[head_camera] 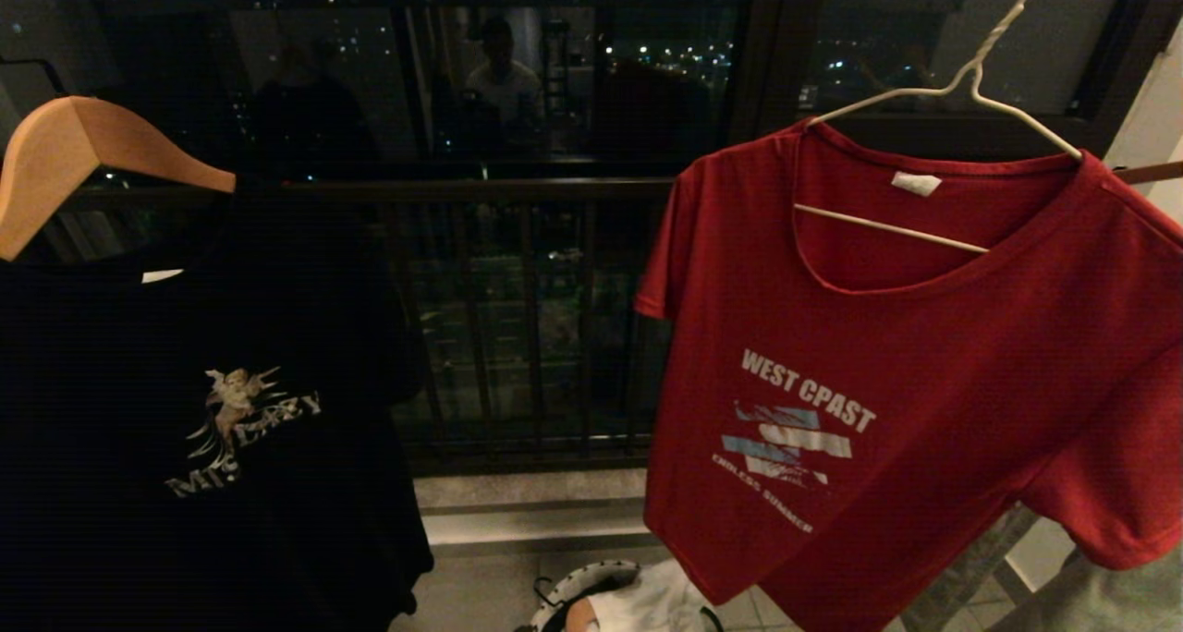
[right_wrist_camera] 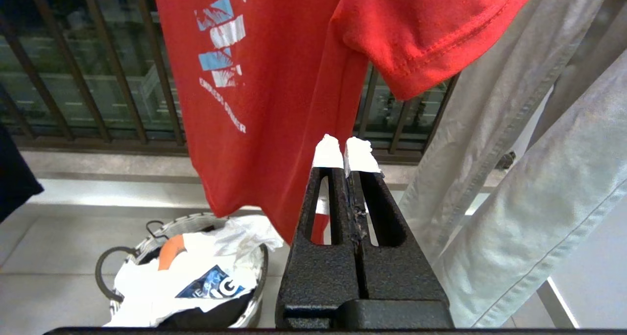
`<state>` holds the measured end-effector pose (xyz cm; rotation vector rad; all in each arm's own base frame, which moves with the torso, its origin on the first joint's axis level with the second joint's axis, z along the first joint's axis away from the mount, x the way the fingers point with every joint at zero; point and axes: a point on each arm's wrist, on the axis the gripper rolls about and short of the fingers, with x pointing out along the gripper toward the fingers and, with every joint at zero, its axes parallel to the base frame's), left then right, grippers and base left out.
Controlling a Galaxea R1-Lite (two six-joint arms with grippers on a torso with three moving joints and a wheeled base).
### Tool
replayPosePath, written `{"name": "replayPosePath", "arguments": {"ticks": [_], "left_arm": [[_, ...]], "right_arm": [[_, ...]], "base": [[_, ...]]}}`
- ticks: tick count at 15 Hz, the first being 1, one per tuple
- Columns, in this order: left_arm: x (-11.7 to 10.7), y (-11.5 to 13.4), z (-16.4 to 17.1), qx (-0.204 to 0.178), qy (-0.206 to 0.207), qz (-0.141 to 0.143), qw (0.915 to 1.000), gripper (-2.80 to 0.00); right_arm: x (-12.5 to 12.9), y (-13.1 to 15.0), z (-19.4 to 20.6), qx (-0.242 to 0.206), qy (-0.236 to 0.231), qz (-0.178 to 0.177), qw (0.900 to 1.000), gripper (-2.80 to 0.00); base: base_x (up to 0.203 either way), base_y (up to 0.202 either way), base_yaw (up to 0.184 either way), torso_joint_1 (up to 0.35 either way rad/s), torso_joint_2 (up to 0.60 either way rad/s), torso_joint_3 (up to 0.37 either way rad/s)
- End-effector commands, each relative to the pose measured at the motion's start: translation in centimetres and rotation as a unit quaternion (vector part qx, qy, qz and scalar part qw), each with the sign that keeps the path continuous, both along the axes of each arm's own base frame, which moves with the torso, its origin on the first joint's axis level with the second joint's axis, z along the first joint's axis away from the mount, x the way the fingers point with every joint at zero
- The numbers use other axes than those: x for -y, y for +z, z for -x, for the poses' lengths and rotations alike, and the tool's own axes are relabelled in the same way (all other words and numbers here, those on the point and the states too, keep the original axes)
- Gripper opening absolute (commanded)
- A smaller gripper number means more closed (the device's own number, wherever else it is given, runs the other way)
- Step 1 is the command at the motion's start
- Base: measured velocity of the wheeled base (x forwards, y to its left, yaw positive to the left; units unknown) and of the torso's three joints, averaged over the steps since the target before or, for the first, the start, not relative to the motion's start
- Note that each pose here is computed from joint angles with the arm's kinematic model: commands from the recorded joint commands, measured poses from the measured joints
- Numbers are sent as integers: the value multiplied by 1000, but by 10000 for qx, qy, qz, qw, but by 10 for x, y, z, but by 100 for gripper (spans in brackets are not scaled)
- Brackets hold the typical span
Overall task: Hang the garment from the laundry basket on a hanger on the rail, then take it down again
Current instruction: Take the clothes off the clothes rack
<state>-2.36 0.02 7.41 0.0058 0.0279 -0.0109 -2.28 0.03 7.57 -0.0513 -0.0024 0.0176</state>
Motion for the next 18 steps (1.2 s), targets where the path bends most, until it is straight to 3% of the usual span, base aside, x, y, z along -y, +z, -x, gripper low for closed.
{"name": "replayPosePath", "arguments": {"ticks": [1,8,12,18], "left_arm": [[0,0,0,9,1,-2,10000,-280],[0,0,0,2,1,-2,10000,-280],[0,0,0,7,1,-2,10000,-280],[0,0,0,9,1,-2,10000,-280]], "right_arm": [[0,0,0,14,4,12,10000,-280],[0,13,5,50,-3,16,10000,-280],[0,53,7,-119,36,12,9999,-280],[-1,145,-23,-205,170,83,9996,-280]], "base": [[0,0,0,0,0,0],[0,0,0,0,0,0],[0,0,0,0,0,0],[0,0,0,0,0,0]]}}
